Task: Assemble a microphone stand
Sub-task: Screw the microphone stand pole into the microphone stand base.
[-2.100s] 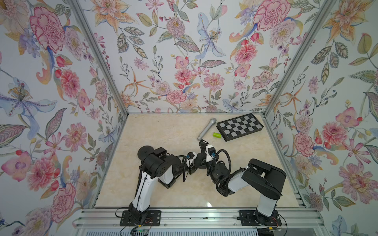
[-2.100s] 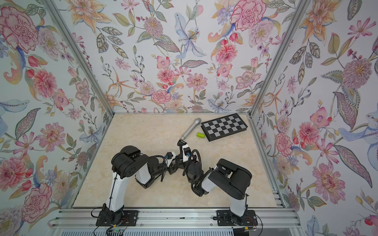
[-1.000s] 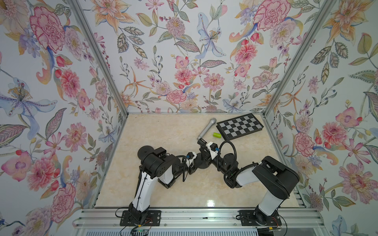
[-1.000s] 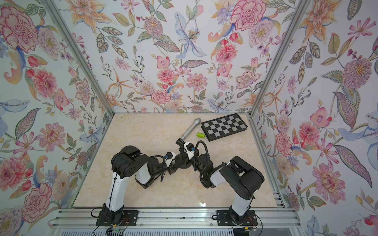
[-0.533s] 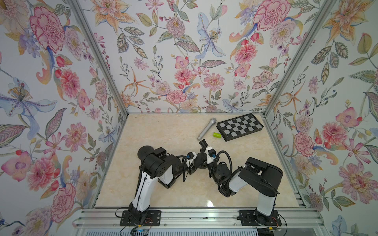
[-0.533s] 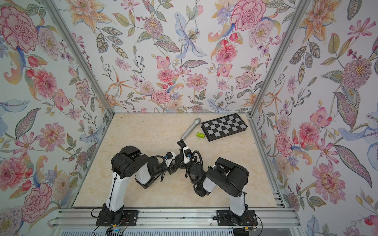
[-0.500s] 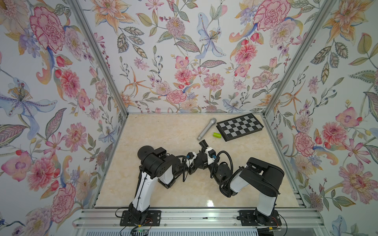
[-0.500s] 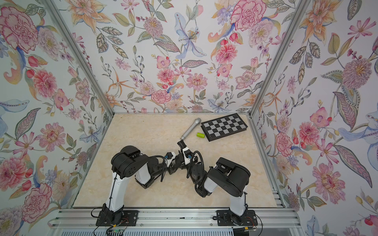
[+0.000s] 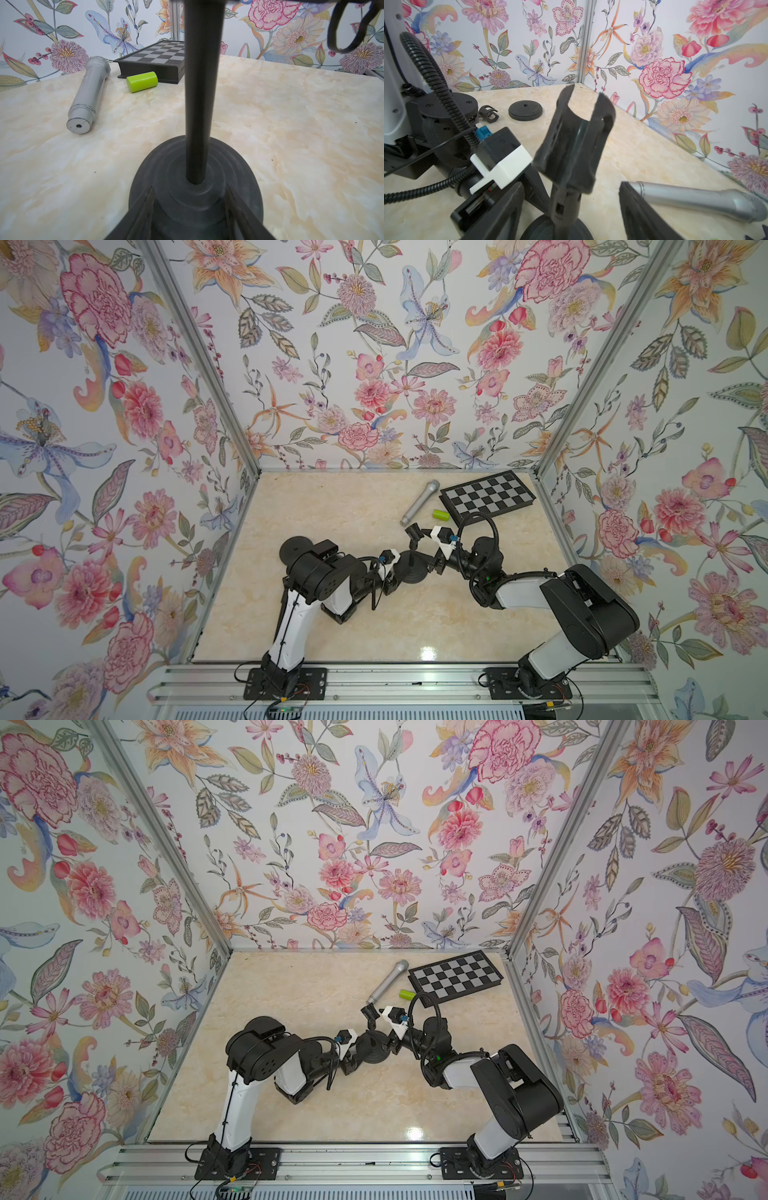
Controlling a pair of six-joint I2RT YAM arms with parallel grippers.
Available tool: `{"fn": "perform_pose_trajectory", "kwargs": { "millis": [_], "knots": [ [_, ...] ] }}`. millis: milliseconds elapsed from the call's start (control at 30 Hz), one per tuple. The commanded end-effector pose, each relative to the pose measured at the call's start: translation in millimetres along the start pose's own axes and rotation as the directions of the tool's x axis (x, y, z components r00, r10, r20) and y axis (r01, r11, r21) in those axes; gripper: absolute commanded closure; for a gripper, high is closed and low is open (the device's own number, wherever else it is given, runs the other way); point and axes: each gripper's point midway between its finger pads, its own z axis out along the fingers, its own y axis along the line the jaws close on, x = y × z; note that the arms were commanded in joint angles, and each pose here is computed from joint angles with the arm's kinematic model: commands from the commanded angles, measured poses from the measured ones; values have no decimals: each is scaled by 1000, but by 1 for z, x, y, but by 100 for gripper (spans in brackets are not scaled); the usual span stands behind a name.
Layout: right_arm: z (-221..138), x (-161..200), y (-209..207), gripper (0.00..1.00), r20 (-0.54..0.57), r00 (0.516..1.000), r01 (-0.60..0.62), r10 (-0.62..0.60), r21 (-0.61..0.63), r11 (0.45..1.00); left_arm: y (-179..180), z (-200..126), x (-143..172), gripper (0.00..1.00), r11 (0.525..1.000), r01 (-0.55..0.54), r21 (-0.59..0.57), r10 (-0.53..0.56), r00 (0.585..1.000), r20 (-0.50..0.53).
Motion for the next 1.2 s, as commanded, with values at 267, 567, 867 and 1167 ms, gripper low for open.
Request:
{"fn": "perform_pose_trajectory", "kwargs": {
  "millis": [267, 567, 867, 1167],
  "knots": [
    [19, 17, -10, 77, -35, 994, -106, 104, -66, 992, -3, -6, -12, 45, 998, -65, -27, 67, 994, 84],
    [1, 26, -30, 100, 49, 986, -158, 158, 570, 807, -2, -5, -8, 44, 998, -61, -27, 63, 995, 76],
    [-2, 36, 7, 100, 75, 991, -130, 113, 752, 646, 0, -4, -4, 45, 997, -62, -35, 64, 996, 60],
    [8, 29, 28, 55, -36, 996, -63, 82, 367, 928, 3, -3, -2, 45, 997, -61, -37, 63, 997, 45]
  ]
}}
